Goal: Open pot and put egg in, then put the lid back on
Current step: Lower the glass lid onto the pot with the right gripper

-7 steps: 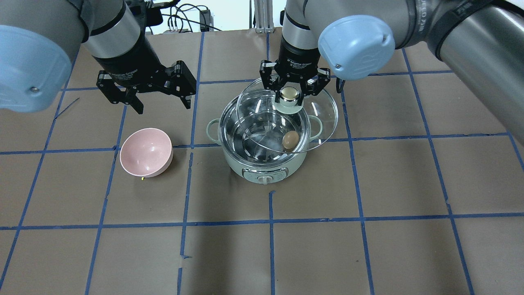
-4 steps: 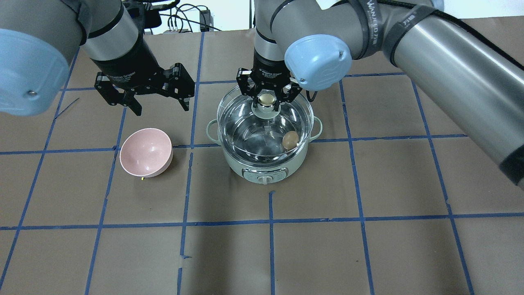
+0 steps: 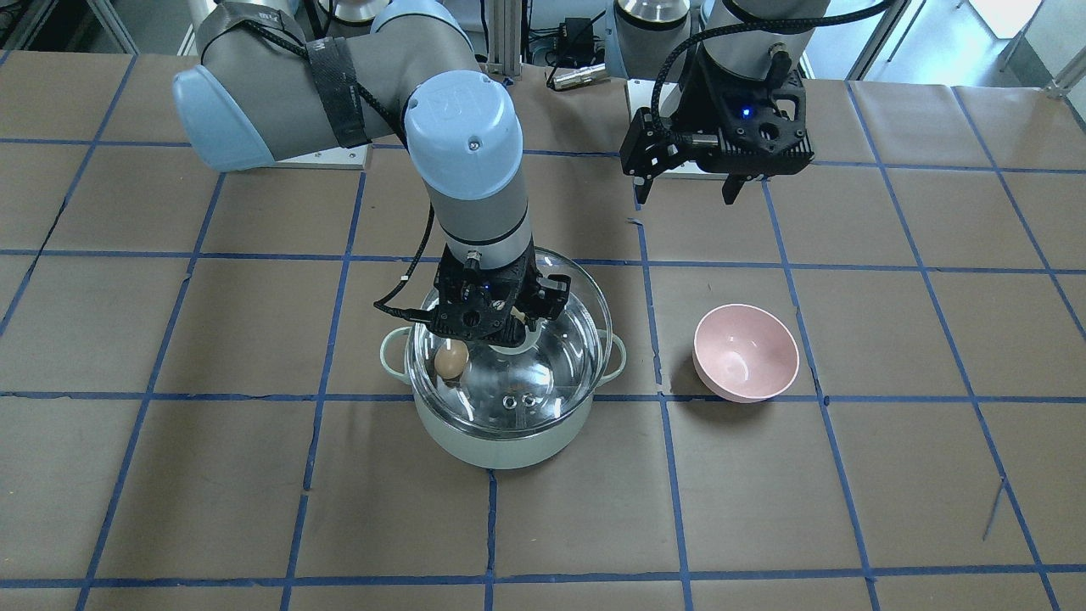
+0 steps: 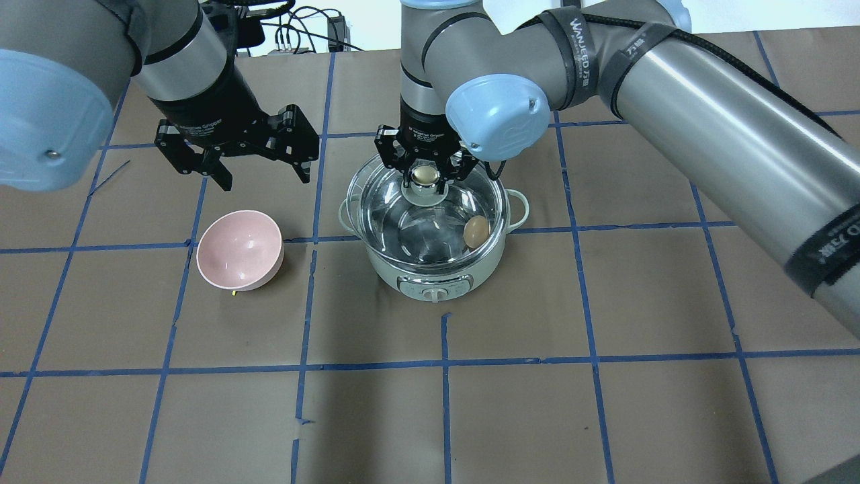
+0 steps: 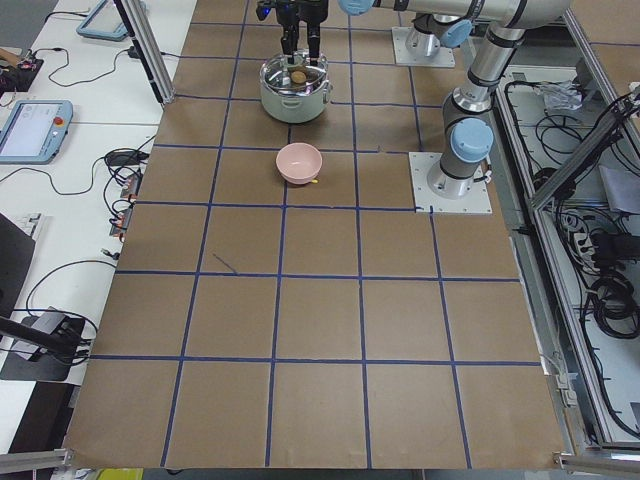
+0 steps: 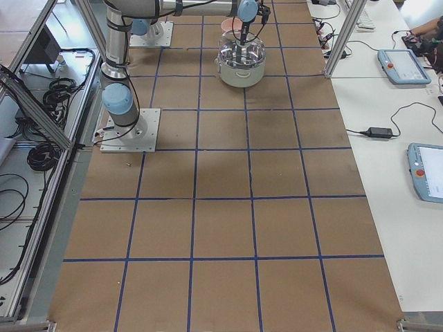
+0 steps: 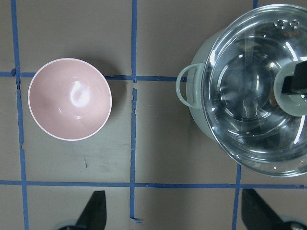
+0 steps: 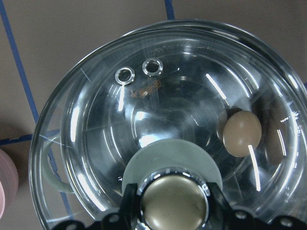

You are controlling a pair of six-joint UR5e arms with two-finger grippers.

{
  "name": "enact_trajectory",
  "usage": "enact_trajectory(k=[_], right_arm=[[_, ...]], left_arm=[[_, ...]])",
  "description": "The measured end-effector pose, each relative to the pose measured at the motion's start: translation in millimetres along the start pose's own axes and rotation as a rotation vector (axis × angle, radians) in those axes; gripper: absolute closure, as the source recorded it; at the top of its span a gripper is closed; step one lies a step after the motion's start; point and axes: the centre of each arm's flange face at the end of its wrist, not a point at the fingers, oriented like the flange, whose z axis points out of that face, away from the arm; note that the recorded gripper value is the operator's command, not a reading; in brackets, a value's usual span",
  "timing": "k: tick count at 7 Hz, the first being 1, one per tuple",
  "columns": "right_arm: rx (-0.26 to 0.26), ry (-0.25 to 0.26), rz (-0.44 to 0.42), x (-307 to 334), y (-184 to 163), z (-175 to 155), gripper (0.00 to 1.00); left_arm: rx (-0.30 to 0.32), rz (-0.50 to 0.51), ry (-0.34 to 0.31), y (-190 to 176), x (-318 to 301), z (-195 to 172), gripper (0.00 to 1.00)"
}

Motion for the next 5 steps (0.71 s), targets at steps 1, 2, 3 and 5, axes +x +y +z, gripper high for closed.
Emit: enact_trajectory(k=[1,2,3,5], right_arm=[[-0.001,0.006,-0.005,1.4,0.8,1.4,0.72],[-0.001,0.009,-0.008,2.1,0.9,2.6,0.72],[-0.001,0.009,-0.012,2.4,0.8,3.2,0.72],[0.000,0.009,-0.021,2.8,0.6,3.5,0.72]], left_arm=[[0.000,0.020,-0.001,-0.2,-0.6,-0.1,0.00],[0.001,0.064,-0.008,-0.4,-1.5,-0.1,0.00],[0.003,0.094,-0.020,-0.7,-2.7,-0.4,0.00],[0.005,0.106,-0.031,0.1,-3.3,-1.1,0.00]])
